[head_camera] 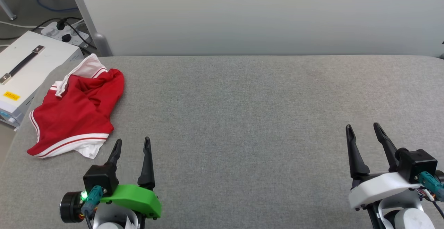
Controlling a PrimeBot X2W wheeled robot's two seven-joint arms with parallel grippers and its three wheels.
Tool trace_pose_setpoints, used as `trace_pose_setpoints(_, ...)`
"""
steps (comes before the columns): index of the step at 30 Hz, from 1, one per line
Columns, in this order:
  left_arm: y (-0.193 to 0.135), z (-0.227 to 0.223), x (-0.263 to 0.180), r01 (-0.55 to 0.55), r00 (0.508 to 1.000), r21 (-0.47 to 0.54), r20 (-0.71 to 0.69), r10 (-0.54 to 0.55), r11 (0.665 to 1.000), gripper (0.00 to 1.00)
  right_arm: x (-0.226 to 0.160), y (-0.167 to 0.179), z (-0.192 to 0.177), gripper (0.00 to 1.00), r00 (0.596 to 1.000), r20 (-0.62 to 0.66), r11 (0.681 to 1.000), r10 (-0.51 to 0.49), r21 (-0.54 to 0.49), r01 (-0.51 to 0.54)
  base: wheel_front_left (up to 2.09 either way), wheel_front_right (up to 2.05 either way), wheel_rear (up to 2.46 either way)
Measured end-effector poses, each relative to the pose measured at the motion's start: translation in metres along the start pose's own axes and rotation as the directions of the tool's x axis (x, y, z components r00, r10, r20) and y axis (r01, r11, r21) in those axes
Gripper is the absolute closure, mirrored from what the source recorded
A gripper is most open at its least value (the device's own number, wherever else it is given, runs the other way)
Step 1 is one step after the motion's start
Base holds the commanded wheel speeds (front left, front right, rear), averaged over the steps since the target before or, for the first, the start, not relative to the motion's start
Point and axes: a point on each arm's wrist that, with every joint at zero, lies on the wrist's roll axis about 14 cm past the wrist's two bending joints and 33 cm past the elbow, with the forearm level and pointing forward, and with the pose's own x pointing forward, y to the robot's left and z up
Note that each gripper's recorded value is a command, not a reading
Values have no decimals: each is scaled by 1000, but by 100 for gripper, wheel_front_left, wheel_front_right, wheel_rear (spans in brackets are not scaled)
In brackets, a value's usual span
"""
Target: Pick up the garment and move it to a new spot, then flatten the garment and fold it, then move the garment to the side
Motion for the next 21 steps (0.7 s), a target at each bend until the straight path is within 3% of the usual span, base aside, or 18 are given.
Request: trace_pose_setpoints(21, -1, -20, -7, -1, 999, -33, -38, -1, 999, 0, -4, -8, -17, 0, 999, -27, 999, -27, 24, 27, 0, 0, 0)
